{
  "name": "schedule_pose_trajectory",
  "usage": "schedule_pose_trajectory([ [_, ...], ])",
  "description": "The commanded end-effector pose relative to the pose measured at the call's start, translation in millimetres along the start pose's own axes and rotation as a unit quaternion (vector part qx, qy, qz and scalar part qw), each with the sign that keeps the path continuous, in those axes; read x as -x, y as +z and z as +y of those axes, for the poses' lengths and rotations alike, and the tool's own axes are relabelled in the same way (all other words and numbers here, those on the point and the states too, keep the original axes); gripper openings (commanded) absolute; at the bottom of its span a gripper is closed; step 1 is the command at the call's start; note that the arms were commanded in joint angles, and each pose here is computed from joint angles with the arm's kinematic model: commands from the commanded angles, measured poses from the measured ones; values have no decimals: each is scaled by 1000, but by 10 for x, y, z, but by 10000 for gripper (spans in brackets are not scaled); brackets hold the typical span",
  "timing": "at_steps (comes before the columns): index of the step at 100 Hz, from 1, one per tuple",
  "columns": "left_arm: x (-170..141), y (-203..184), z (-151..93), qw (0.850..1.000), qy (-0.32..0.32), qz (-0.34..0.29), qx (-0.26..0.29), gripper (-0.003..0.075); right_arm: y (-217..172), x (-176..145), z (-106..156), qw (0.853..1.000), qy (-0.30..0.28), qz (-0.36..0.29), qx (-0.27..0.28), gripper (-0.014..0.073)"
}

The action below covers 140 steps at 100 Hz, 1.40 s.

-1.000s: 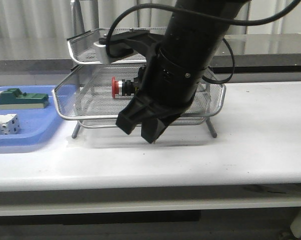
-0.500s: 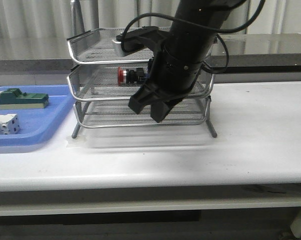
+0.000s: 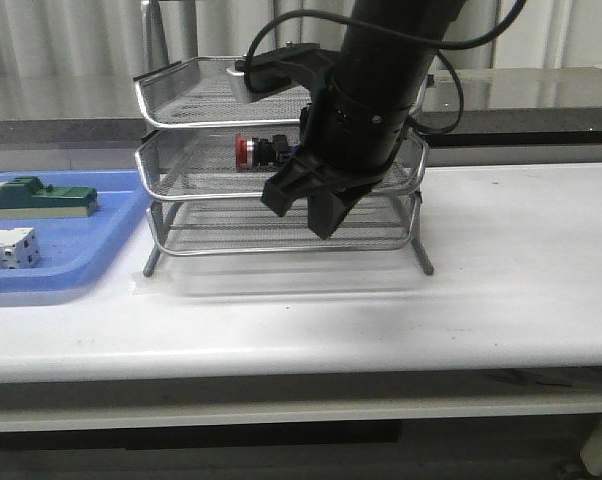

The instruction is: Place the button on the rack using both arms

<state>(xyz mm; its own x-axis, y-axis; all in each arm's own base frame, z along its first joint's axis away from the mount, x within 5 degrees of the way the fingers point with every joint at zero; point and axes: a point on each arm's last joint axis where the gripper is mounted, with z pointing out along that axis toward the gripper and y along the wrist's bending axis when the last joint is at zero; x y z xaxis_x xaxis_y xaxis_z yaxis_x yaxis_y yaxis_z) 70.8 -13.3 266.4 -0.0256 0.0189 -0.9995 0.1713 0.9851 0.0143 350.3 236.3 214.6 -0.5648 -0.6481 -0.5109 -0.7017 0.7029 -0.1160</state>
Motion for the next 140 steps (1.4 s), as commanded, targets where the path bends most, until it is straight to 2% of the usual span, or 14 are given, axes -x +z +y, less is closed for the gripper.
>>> schedule_pose_trajectory([
  [1, 154, -3, 30, 999, -11, -46, 16, -20, -436, 198, -65, 998, 10, -62, -13, -64],
  [27, 154, -3, 30, 999, -11, -46, 16, -20, -1009, 232, -189, 993, 39, -108, -32, -64],
  [48, 154, -3, 30, 999, -11, -46, 16, -20, -1476, 85, -461, 988, 75, -119, -67, -64],
  [71, 154, -3, 30, 999, -11, -46, 16, -20, -1917, -373, -740, 976, 127, -135, -119, -64],
  [88, 154, -3, 30, 999, -11, -46, 16, -20, -2246, -877, -835, 958, 181, -150, -166, -64],
  [111, 154, -3, 30, 999, -11, -46, 16, -20, -2559, -1514, -688, 931, 226, -183, -222, -64],
  [140, 154, -3, 30, 999, -11, -46, 16, -20, -2795, -2158, -170, 904, 225, -251, -265, -64],
])
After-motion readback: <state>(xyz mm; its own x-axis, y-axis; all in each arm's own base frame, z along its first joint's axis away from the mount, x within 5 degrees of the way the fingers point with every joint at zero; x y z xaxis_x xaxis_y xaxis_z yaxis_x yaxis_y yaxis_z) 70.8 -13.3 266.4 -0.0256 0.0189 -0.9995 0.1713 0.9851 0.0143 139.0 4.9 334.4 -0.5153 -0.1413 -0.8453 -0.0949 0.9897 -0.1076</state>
